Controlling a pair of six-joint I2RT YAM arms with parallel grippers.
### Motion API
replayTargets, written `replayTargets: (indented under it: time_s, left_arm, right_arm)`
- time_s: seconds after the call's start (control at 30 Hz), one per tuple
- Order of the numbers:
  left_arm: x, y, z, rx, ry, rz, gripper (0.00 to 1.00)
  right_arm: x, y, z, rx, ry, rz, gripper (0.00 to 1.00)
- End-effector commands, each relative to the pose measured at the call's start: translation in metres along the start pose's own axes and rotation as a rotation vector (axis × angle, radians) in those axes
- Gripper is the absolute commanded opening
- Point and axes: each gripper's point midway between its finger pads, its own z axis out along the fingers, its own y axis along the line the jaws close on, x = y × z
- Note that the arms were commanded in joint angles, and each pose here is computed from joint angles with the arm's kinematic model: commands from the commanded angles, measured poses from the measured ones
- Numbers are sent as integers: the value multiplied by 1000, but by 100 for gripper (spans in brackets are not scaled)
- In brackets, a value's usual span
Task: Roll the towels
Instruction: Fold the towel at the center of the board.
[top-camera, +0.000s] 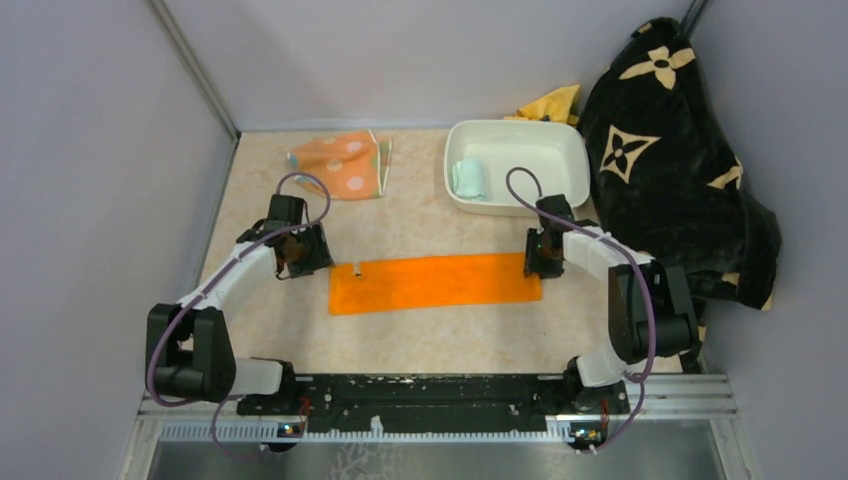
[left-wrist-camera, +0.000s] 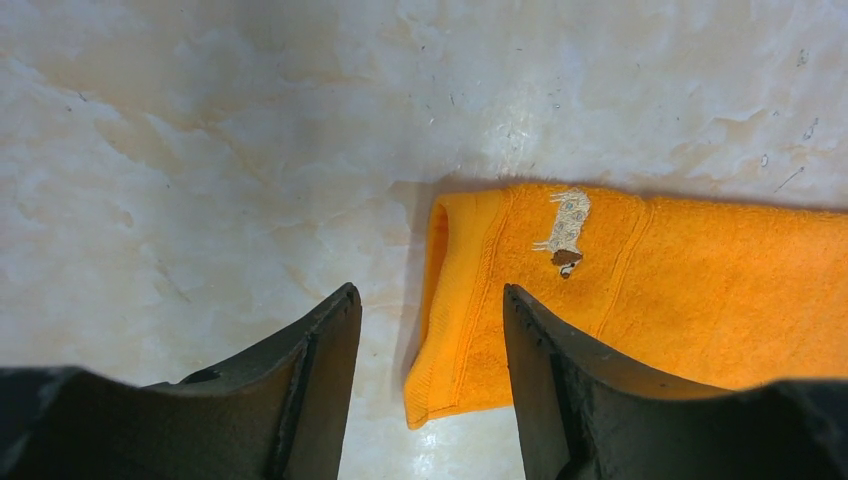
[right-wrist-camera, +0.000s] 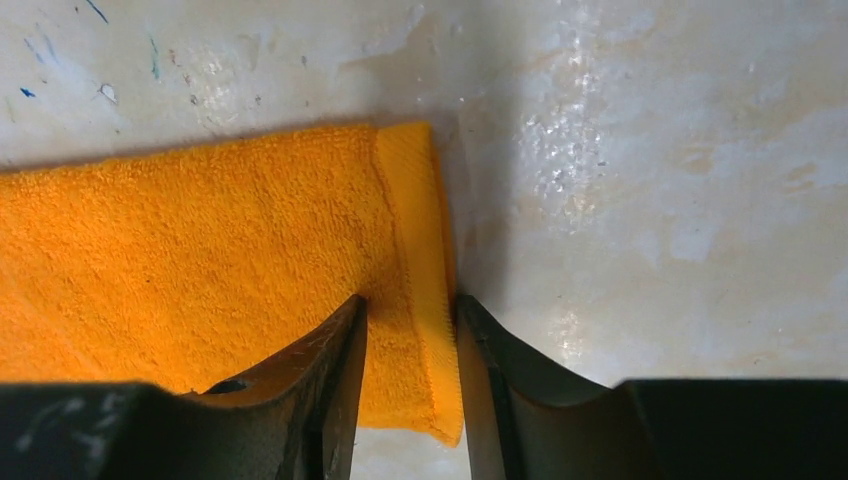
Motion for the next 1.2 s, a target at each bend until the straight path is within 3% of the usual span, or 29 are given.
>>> replayTargets:
  time_s: [0.0,0.13,0.27,0.4,0.6,0.73,0.87,1.03,1.17]
  left_arm:
    - [-5,2,-5,-1,-29,17,60]
    - [-5,0,-5,14,-26,18,60]
    - [1,-3,-5,35,-13,16,59]
    - [8,-12,-6,90,13,6,59]
    - [31,-40,-6,262,107,-34,60]
    - [38,-59,-6,369,149,-66,60]
    - [43,-78,-5,459,201,-81,60]
    - [52,-92,4,503,255,-99,59]
    - [59,-100,11,522,293,-105,57]
  right_arm:
    - [37,0,19,69,136,-35,36]
    - [45,1,21,95,156,-40,22]
    - [33,-15,14,199,120,-46,0]
    - [3,-44,-9,346,48,-18,0]
    - [-53,-74,-66,498,-161,29,0]
    - [-67,-80,-91,546,-208,17,0]
    - [-75,-39,-102,390,-247,-41,0]
    - [-58,65,-102,-7,-196,-107,0]
    - [-38,139,-103,-215,-160,-147,0]
